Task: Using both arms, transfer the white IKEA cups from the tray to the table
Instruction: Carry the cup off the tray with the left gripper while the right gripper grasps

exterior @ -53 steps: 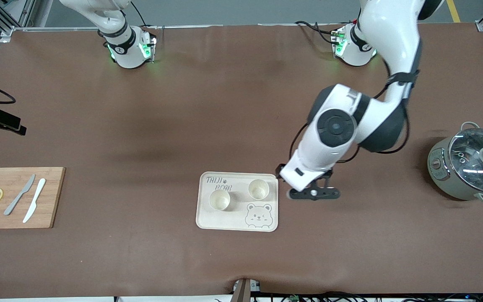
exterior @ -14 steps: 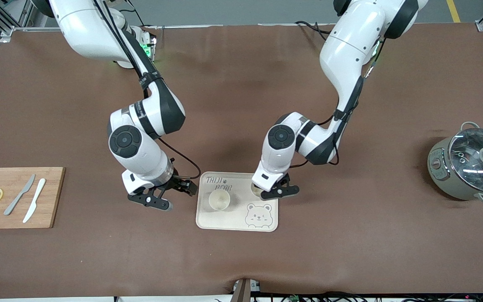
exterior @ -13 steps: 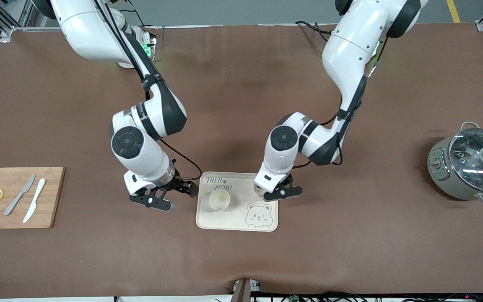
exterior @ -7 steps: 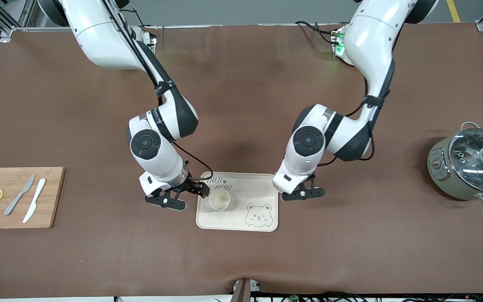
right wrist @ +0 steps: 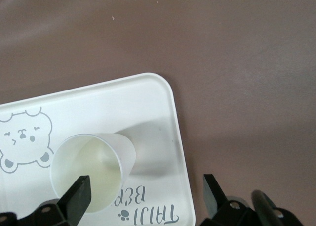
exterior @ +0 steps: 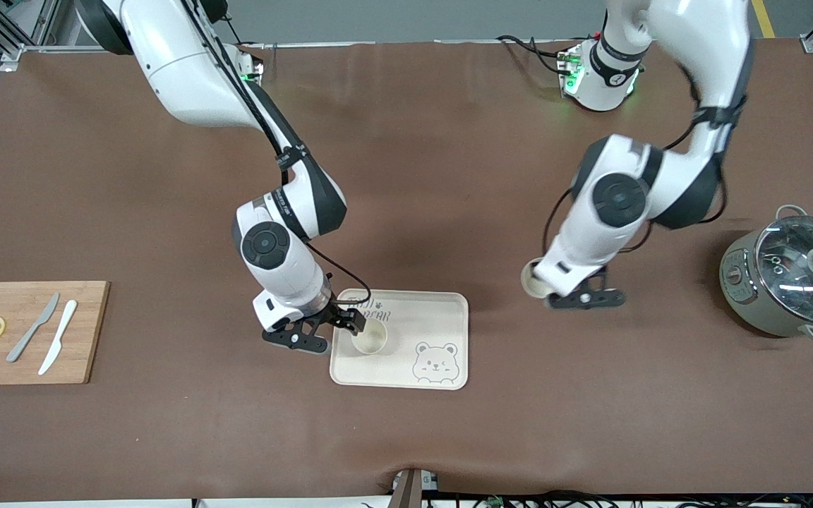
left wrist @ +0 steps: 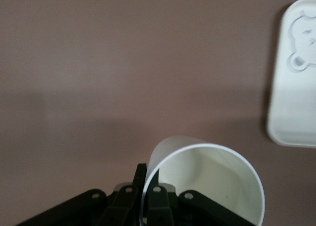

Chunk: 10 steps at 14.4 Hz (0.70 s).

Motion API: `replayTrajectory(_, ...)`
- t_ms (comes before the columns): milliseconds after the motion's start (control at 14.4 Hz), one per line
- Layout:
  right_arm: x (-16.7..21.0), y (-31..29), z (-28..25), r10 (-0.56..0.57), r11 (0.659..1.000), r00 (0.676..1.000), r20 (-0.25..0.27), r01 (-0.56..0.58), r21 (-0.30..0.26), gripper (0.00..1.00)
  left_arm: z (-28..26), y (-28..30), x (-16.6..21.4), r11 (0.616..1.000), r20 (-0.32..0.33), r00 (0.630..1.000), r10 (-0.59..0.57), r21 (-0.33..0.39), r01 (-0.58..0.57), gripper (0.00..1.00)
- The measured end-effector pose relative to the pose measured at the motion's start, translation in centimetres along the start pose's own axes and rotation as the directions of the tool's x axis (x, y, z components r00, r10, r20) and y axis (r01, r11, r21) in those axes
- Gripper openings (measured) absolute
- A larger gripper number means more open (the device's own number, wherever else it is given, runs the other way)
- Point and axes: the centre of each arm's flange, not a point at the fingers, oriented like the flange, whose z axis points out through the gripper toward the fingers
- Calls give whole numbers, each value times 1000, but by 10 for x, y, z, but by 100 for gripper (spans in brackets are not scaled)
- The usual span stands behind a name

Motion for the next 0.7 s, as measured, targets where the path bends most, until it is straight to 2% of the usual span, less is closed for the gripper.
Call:
replayTrajectory(209,-4,-5,7,-8,1000,1000,2,8,0,100,1,-64,-27,999,-11,999,32,-3,-32,4)
replayTrajectory(348,-4,-7,11,-7,1000,1000,-4,7,5,100,15,-90,-41,999,-55,998,40,-25,-41,4)
replayTrajectory(487,-8,-10,20,-5,1000,1000,-9,5,10,100,43,-104,-56,998,-121,992,34,-53,-41,4)
replayTrajectory(696,-15,-17,32,-15,1000,1000,-17,15,18,100,84,-105,-71,997,-161,986,32,-68,-44,4)
